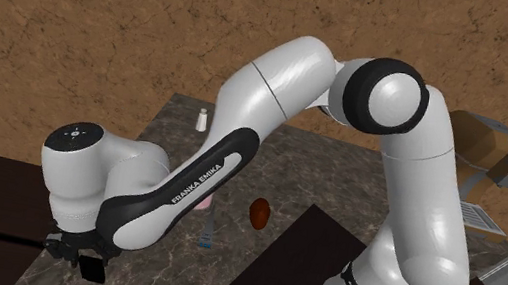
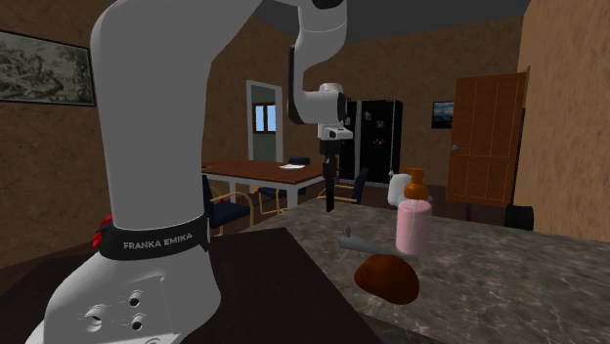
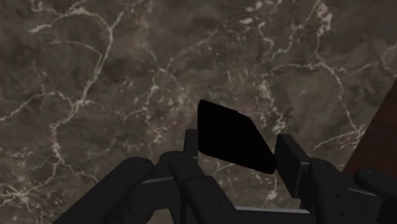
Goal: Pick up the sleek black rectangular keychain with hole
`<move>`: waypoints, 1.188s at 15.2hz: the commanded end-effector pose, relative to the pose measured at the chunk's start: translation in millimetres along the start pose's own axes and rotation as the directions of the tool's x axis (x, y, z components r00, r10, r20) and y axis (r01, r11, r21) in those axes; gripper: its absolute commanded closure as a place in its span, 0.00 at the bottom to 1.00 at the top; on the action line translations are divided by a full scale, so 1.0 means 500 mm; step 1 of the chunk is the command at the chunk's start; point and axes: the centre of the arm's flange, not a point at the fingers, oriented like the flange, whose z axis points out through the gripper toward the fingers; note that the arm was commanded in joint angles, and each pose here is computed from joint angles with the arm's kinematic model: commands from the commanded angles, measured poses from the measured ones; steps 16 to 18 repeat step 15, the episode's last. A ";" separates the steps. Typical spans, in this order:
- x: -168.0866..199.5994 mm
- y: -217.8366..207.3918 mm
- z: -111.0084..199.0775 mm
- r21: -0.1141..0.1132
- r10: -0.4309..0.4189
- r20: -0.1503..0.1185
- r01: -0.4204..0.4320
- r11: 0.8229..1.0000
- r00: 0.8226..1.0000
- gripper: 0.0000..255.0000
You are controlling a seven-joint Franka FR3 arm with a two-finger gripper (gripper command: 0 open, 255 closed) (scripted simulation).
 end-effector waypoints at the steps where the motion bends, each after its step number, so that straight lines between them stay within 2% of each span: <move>1: 0.000 0.000 -0.018 0.000 0.000 0.000 0.000 1.000 1.000 1.00; 13: 0.001 -0.002 -0.145 0.000 0.000 0.000 0.000 1.000 1.000 1.00; 18: 0.001 -0.002 -0.146 0.000 0.000 0.000 0.000 1.000 1.000 1.00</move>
